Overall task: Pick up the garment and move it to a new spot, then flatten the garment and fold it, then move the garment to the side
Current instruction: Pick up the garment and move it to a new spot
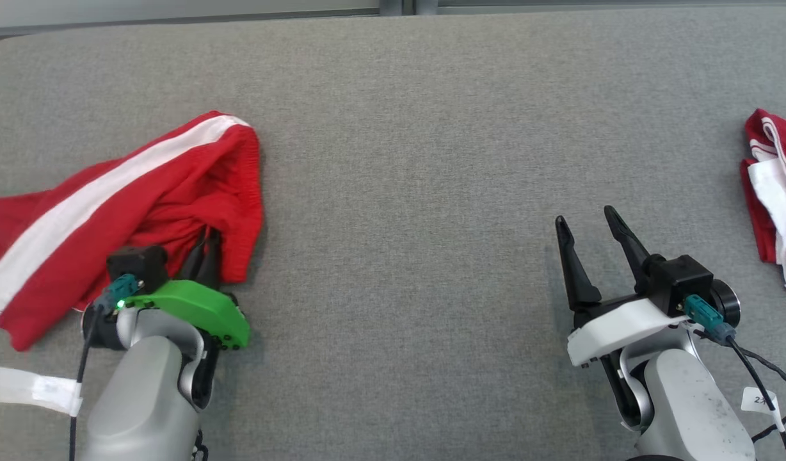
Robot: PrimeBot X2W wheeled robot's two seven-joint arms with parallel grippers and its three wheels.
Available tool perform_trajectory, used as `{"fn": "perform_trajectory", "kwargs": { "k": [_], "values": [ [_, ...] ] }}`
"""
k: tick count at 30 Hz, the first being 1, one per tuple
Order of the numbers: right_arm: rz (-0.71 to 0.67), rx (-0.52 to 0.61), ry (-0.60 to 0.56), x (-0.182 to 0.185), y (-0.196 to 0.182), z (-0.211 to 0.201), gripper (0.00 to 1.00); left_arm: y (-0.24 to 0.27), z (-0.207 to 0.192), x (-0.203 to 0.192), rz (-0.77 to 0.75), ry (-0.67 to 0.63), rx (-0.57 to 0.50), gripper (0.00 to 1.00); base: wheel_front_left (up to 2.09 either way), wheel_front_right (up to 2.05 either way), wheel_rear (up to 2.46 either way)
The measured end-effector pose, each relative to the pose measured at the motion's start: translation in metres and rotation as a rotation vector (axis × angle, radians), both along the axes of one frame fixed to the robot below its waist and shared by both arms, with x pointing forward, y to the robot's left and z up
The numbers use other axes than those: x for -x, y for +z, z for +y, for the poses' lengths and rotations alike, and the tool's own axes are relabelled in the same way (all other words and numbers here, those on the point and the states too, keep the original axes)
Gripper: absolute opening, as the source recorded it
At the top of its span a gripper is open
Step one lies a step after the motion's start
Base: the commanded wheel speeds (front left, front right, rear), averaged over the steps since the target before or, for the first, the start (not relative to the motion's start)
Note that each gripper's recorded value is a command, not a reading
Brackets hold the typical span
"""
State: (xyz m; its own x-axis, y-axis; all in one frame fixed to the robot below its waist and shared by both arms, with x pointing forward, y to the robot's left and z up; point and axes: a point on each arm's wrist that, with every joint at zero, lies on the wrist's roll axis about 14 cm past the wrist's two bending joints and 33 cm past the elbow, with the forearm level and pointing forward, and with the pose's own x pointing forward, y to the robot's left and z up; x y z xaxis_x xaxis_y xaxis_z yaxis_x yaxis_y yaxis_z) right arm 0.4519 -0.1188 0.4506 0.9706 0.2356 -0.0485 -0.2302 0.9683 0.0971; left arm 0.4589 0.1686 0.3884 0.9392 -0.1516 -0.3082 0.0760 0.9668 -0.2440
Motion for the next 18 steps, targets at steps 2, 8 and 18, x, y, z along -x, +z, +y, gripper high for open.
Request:
{"fn": "perform_trajectory", "kwargs": {
  "k": [2,8,18],
  "values": [
    [-0.001,0.0,-0.021,0.004,0.002,-0.008,1.0,0.011,-0.028,-0.006,-0.037,-0.076,0.021,0.0,0.0,0.0,0.0],
    [0.001,-0.005,-0.11,0.021,0.007,-0.04,1.0,0.039,-0.13,-0.008,-0.123,-0.343,0.089,0.0,0.0,0.0,0.0],
    [-0.013,0.0,-0.275,0.051,0.019,-0.097,1.0,0.057,-0.253,0.021,-0.154,-0.668,0.175,0.0,0.0,0.0,0.0]
  ]
}}
